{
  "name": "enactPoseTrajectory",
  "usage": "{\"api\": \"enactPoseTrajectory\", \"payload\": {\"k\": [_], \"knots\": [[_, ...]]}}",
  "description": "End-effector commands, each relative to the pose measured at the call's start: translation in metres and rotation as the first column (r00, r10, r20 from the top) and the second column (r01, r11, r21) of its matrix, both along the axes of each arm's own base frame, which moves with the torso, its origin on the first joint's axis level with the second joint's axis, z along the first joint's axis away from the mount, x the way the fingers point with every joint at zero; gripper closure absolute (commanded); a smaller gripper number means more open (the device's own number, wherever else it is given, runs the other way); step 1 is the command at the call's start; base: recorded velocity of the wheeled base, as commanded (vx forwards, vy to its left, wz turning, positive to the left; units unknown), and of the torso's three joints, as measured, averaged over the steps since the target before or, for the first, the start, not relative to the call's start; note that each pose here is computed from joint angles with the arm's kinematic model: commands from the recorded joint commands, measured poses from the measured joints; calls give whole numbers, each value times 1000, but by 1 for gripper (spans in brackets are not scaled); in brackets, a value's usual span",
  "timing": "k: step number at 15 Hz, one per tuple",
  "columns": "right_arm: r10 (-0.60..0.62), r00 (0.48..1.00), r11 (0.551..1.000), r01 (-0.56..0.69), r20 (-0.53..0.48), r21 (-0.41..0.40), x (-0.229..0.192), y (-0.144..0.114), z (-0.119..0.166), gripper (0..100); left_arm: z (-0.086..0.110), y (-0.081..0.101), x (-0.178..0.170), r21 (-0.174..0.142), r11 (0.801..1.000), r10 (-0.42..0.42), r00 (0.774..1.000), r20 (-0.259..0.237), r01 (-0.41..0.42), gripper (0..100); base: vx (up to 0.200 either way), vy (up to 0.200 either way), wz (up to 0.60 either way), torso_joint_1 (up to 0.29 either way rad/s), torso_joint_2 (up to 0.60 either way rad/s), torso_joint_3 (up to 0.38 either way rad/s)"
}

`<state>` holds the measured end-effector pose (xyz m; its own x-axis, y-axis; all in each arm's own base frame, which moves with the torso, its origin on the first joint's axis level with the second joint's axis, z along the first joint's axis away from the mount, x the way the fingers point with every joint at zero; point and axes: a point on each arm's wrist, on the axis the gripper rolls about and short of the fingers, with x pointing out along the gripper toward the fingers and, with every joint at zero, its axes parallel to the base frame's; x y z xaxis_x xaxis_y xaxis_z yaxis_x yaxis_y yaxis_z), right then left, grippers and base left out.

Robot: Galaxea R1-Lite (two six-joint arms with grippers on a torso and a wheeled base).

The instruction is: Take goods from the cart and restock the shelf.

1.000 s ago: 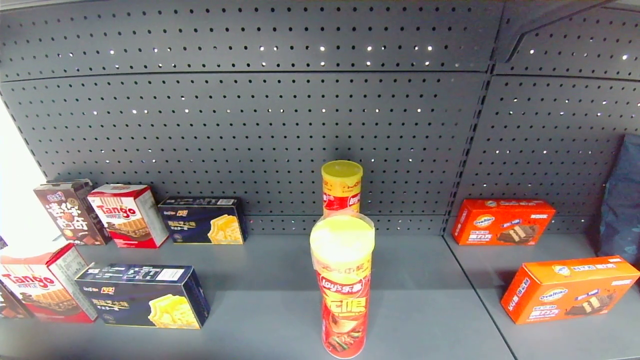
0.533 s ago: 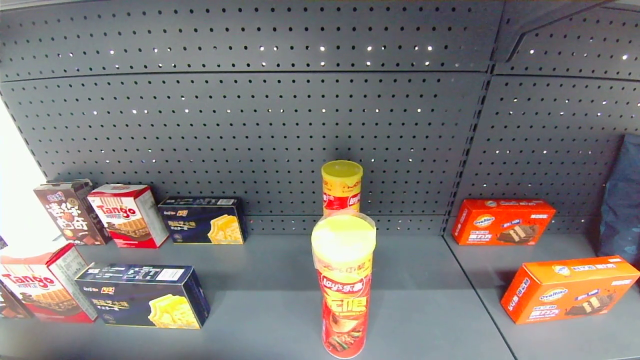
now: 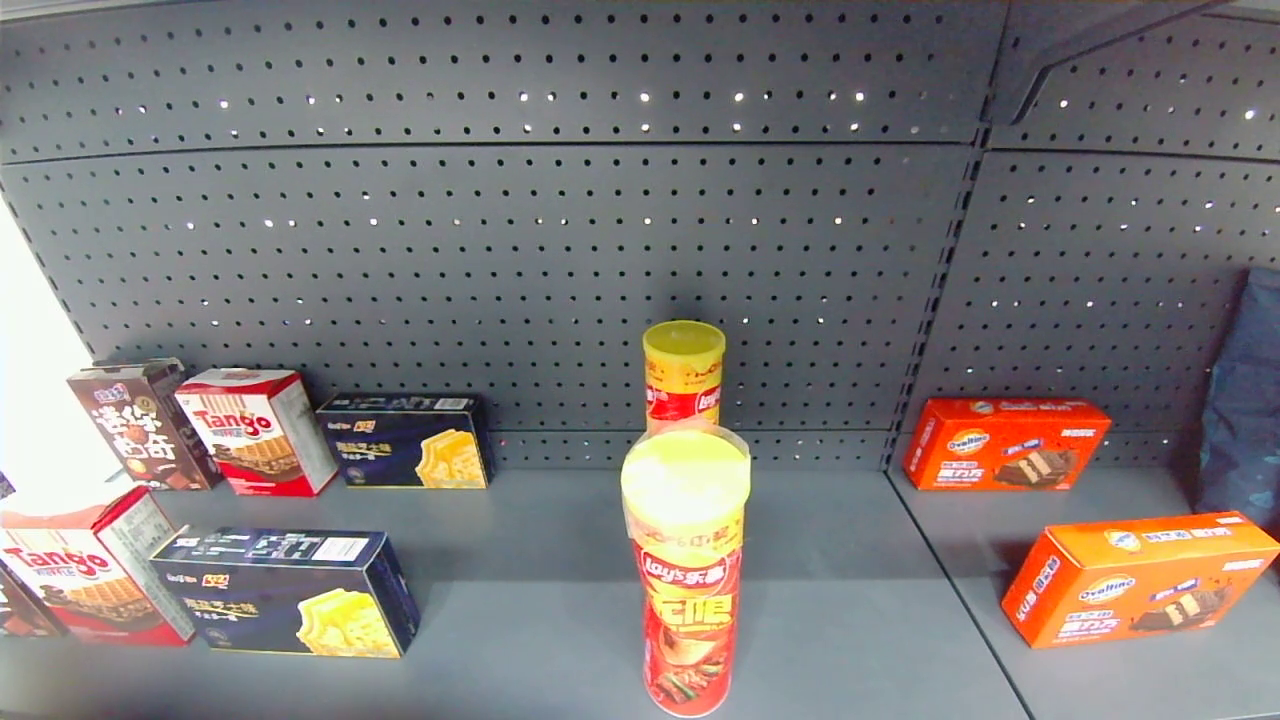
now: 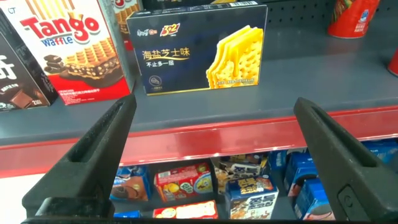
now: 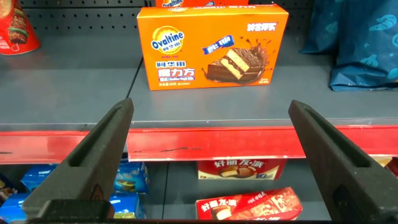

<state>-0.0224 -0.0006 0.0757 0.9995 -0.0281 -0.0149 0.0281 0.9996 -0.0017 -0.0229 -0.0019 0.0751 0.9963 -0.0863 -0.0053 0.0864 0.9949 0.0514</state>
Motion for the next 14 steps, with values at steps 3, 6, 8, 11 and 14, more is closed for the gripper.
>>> {"api": "enactPoseTrajectory", "payload": {"k": [3,6,8,11,14], "knots": [[0,1000,1000,0,-2,0,0,0,0,0,0,0,0,3,1000,-1,1000,1,1,0,0,0,0,0,0,0],[0,1000,1000,0,-2,0,0,0,0,0,0,0,0,-1,1000,0,1000,1,0,0,0,0,0,0,0,0],[0,1000,1000,0,-2,0,0,0,0,0,0,0,0,3,1000,-1,1000,1,1,0,0,0,0,0,0,0],[0,1000,1000,0,-2,0,0,0,0,0,0,0,0,2,1000,-1,1000,1,1,0,0,0,0,0,0,0],[-1,1000,1000,1,-2,0,0,0,0,0,0,0,0,2,1000,-1,1000,1,1,0,0,0,0,0,0,0]]}}
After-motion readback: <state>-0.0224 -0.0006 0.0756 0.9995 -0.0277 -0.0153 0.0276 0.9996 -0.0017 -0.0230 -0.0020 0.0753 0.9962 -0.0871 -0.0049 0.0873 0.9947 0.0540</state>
